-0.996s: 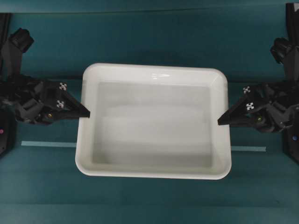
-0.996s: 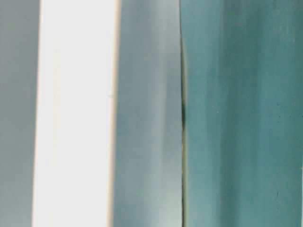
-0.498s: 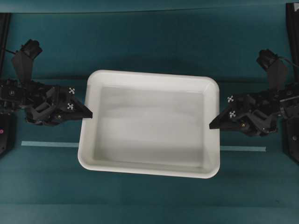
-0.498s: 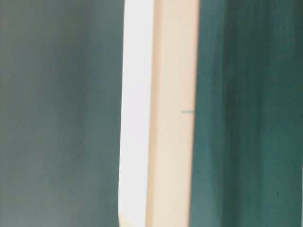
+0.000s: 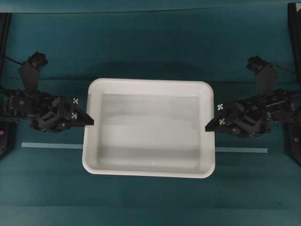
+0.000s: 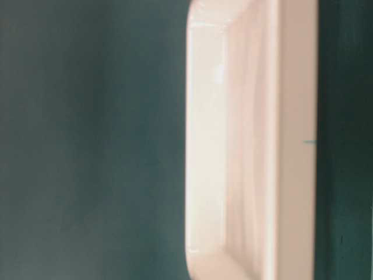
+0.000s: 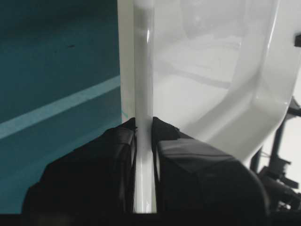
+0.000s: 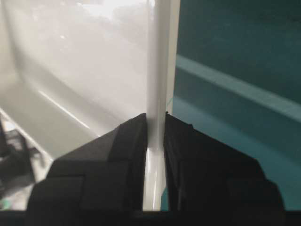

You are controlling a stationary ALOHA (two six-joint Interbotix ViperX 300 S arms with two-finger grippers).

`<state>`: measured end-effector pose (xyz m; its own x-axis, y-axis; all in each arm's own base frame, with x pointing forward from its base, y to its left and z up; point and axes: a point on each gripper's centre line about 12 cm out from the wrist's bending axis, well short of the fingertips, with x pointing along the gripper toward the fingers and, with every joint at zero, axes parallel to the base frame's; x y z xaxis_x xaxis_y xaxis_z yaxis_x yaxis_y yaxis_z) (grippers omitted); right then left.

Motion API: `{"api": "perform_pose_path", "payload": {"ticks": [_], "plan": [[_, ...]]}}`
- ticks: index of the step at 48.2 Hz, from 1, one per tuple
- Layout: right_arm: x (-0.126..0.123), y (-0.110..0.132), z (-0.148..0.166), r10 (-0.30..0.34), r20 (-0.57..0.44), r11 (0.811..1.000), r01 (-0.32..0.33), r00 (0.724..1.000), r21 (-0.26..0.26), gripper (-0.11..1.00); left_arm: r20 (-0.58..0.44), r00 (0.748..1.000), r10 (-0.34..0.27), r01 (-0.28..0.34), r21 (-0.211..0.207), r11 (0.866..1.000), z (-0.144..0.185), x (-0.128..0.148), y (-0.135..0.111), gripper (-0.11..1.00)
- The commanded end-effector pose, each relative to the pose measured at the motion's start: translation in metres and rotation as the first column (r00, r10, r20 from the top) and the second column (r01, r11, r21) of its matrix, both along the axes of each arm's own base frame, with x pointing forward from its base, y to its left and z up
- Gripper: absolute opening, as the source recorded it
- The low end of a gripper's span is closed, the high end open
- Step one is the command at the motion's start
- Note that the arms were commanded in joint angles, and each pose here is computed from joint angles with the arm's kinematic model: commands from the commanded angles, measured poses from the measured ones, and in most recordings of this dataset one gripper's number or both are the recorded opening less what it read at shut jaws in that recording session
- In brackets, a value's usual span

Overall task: Lift the white case with both hands.
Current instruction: 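Lower the tray back onto the table with both grippers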

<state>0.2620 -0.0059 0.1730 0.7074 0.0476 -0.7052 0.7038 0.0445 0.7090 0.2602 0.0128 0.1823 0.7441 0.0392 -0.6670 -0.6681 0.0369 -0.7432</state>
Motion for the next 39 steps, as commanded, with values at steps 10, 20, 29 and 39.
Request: {"api": "perform_pose_path", "payload": {"ticks": [10, 20, 29, 39], "plan": [[0.002, -0.001, -0.041, 0.035, -0.148, 0.999, -0.039, 0.988, -0.024, 0.12, -0.092, 0.996, -0.001, 0.003, 0.019, 1.000, -0.028, -0.001, 0.006, 0.06], [0.004, -0.002, -0.048, 0.043, -0.171, 0.998, -0.050, 0.984, -0.034, 0.12, -0.144, 0.990, -0.009, 0.013, 0.023, 1.000, -0.042, -0.001, 0.006, 0.06], [0.002, -0.002, -0.051, 0.044, -0.186, 0.998, -0.051, 0.982, -0.030, 0.12, -0.179, 0.984, -0.014, 0.018, 0.021, 1.000, -0.055, -0.001, 0.005, 0.06], [-0.001, -0.002, -0.060, 0.046, -0.218, 0.998, -0.053, 0.975, -0.027, 0.12, -0.216, 0.976, -0.015, 0.019, 0.017, 1.000, -0.069, -0.002, 0.005, 0.06]]}}
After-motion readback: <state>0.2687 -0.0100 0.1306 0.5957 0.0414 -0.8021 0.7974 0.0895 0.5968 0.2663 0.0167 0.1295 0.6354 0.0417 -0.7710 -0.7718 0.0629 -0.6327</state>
